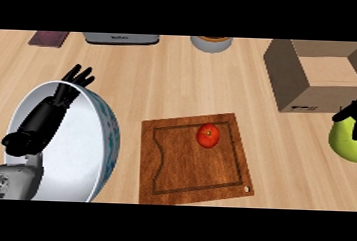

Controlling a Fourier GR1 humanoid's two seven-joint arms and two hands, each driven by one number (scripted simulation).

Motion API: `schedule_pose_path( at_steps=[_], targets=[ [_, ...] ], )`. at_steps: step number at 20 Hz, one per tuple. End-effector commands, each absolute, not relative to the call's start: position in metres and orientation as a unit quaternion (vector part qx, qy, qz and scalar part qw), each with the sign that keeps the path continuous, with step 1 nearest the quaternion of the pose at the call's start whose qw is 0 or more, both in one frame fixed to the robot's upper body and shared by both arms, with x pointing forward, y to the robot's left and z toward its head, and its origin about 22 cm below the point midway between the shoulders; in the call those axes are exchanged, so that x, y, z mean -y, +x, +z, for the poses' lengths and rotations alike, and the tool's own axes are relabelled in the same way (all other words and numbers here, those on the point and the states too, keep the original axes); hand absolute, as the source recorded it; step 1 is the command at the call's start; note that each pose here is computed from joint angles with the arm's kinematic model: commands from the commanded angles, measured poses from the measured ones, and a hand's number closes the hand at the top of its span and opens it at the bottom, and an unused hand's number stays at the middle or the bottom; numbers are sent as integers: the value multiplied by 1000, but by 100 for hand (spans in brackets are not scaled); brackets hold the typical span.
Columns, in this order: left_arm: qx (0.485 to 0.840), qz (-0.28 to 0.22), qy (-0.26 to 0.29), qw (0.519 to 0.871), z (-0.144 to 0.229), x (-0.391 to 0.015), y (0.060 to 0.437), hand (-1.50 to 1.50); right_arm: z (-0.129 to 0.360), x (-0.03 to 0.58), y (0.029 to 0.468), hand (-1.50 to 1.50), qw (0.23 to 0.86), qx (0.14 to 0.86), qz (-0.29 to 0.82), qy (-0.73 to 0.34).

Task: Pick the pear from the cutting board and place it in the cardboard box

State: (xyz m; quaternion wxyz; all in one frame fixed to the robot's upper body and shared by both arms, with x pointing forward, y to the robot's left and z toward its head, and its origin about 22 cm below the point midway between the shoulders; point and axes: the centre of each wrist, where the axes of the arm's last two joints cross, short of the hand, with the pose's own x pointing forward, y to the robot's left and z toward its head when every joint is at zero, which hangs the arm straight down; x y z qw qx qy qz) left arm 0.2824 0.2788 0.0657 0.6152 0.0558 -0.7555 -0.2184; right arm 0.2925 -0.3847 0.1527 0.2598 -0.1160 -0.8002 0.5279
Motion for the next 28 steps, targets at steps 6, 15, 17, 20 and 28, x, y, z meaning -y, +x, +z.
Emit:
schedule_pose_path(
  at_steps=[6, 15, 17, 20, 28],
  targets=[
    [760, -235, 26, 605, 57, -250, 291, 0, 204, 420, 338, 150, 385, 798, 426, -185],
    [768, -243, 21, 592, 74, -243, 303, 0, 202, 457, 369, 150, 384, 721, 513, -264],
    [770, -250, 14, 587, 69, -249, 296, 0, 200, 457, 372, 150, 423, 668, 554, -262],
    [768, -252, 15, 589, 66, -240, 303, 0, 181, 456, 379, 150, 437, 638, 584, -247],
    [773, -254, 13, 581, 75, -242, 304, 0, 181, 485, 370, 150, 475, 538, 651, -247]
  ],
)
